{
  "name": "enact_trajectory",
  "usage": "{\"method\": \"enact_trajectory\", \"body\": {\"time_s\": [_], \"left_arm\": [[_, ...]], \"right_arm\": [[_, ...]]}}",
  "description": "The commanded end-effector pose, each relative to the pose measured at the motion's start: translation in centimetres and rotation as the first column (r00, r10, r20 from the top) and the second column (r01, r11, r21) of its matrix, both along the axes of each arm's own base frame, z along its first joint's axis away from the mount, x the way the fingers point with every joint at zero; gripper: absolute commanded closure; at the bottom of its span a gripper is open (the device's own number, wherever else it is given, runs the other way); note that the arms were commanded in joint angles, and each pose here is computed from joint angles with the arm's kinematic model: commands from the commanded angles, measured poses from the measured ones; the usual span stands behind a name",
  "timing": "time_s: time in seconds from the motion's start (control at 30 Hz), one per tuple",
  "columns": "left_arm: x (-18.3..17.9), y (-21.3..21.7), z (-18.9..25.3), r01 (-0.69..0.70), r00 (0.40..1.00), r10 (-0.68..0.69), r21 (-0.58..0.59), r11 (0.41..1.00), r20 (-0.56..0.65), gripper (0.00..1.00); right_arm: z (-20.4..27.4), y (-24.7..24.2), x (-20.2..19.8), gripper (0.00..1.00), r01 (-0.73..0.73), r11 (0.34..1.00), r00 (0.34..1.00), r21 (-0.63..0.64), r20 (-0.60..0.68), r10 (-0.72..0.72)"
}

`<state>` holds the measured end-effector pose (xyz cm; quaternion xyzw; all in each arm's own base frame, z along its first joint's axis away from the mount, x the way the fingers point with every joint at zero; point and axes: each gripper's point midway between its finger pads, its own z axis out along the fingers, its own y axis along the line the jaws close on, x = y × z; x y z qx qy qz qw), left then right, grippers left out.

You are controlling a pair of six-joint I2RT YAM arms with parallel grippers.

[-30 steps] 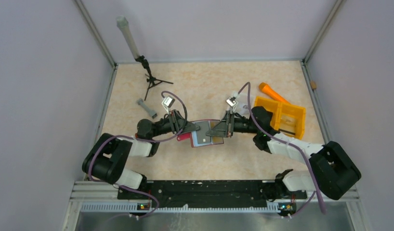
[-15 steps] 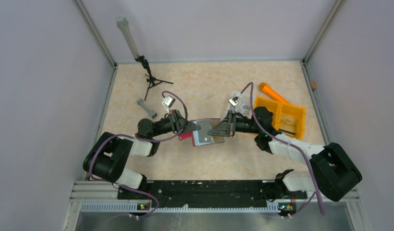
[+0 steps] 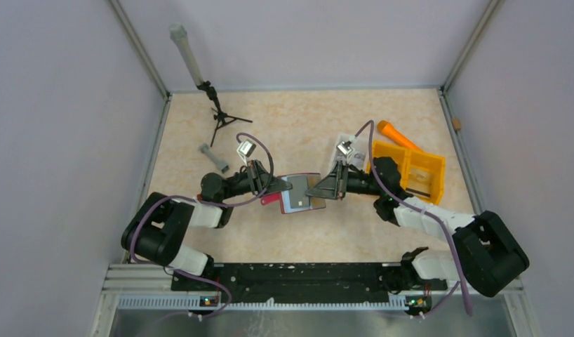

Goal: Take the credit cards out of the card holder
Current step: Remove the credit card from the card holder.

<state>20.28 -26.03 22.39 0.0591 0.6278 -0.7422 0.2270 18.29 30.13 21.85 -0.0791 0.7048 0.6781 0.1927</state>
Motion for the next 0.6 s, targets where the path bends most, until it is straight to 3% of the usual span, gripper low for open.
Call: {"method": "enact_trajectory", "body": {"time_s": [0.0,0.23,0.3,0.57], "left_arm": [[-0.4,0.1,2.6,0.001,0.991,0.007,-0.056,0.998,0.133,1.00],[-0.3,0.1,2.6,-0.004,0.992,0.012,-0.059,0.998,0.127,1.00],[-0.3,0.1,2.6,-0.004,0.992,0.011,-0.059,0.998,0.126,1.00],[-0.3,0.1,2.5,-0.007,0.992,0.014,-0.058,0.998,0.127,1.00]], "right_arm": [[1.9,-0.6,-0.3,0.86,-0.006,0.999,0.996,0.052,0.086,0.001],[2.2,-0.8,-0.5,0.92,-0.012,0.998,0.996,0.064,0.091,0.006],[2.2,-0.8,-0.5,0.99,-0.012,0.998,0.996,0.064,0.091,0.006],[2.4,-1.7,-0.2,1.00,0.009,0.998,0.996,0.066,0.092,-0.015]]}}
